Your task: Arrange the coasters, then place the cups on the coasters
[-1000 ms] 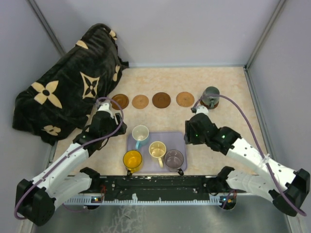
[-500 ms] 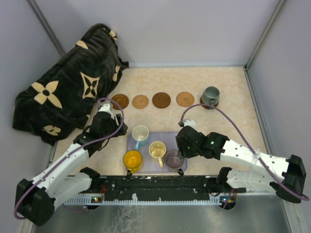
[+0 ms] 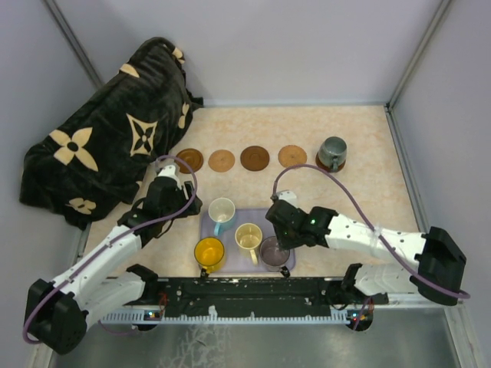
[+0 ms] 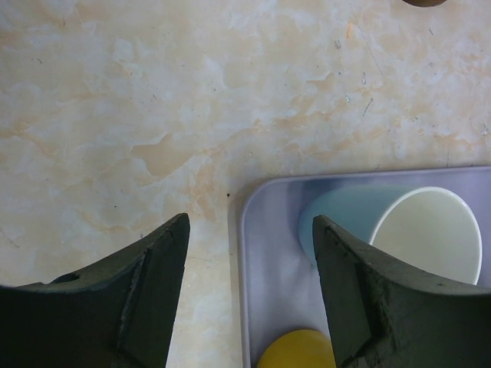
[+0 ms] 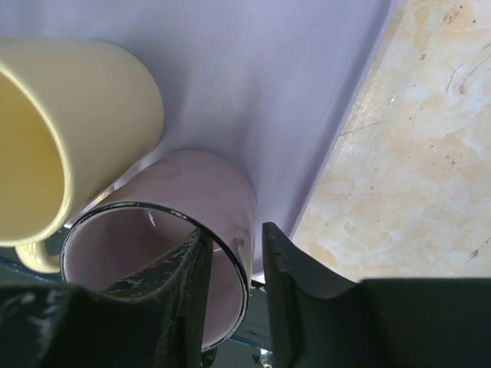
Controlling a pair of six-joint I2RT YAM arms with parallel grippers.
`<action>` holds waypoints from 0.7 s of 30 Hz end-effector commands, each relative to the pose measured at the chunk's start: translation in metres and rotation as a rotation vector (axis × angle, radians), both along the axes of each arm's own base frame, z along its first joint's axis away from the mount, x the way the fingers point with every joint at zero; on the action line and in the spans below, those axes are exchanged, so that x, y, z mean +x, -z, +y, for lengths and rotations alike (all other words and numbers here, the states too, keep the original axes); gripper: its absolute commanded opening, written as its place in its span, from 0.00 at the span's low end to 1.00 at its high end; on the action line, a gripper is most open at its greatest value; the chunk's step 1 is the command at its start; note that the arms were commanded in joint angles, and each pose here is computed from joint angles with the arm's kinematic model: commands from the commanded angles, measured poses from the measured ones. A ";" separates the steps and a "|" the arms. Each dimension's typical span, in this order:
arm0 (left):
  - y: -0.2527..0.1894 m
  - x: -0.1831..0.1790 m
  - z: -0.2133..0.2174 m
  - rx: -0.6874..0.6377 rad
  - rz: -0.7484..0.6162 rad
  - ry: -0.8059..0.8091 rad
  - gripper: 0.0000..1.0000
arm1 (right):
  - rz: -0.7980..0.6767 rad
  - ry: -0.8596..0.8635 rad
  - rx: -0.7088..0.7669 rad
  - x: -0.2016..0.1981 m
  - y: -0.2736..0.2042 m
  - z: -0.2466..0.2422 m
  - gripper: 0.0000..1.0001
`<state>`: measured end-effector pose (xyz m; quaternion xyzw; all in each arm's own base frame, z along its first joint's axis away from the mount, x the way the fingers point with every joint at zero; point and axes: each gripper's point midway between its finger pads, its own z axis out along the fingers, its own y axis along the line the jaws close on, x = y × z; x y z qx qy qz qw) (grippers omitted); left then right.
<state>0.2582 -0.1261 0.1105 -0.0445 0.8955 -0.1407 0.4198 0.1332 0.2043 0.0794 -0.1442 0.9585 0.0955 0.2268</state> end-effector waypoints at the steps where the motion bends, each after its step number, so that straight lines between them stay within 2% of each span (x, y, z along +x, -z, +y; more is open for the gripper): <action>1: 0.002 -0.001 -0.005 -0.016 0.004 0.012 0.72 | -0.044 0.024 -0.019 0.011 0.002 0.003 0.27; 4: 0.003 -0.002 -0.004 -0.016 0.006 0.011 0.72 | -0.051 0.042 -0.044 0.014 0.003 0.001 0.20; 9: 0.003 -0.002 -0.004 -0.018 0.005 0.010 0.72 | -0.097 0.092 -0.076 0.023 -0.005 -0.007 0.15; 21: 0.002 -0.001 -0.005 -0.013 0.002 0.014 0.72 | -0.251 0.162 -0.139 0.060 -0.024 -0.004 0.15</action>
